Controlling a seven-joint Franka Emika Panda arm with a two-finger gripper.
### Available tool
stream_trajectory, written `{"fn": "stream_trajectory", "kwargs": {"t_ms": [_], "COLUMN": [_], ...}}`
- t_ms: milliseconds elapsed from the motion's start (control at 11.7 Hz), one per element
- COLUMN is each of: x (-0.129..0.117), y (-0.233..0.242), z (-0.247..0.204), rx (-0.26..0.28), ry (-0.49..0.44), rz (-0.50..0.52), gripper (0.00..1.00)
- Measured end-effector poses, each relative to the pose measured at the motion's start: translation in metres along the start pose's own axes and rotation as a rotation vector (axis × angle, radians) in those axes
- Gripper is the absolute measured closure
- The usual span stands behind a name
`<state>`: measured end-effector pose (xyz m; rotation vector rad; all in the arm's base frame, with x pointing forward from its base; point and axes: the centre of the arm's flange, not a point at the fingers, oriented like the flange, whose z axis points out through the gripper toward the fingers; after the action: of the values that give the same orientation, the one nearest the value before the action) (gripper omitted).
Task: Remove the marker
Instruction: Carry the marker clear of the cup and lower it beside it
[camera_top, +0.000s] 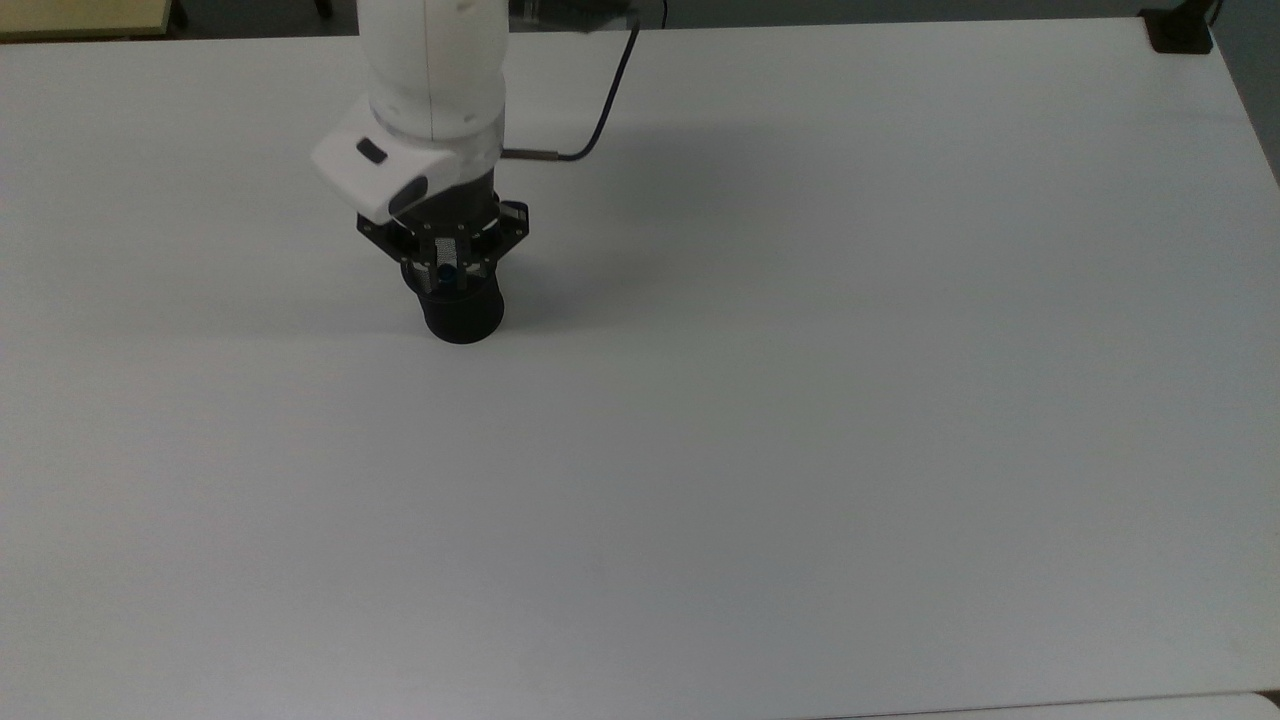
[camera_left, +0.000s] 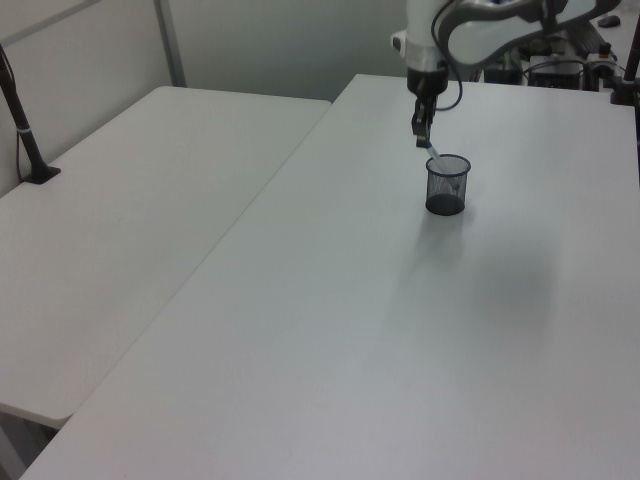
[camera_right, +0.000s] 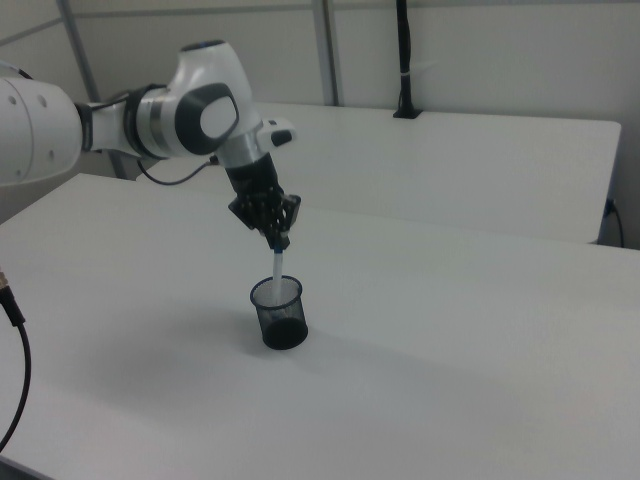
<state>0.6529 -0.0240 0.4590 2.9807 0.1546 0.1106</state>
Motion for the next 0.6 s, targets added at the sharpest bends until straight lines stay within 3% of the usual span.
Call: {"fn": "stream_trajectory", "kwargs": {"t_ms": [341,597], "x": [-0.008,-0.009], "y": [0.001,-0.031], "z": [-0.08,-0.088], "rx": [0.009,0.069], "ry": [0.013,-0.03], "rz": [0.01,-0.024], "gripper": [0.81,0.81]}}
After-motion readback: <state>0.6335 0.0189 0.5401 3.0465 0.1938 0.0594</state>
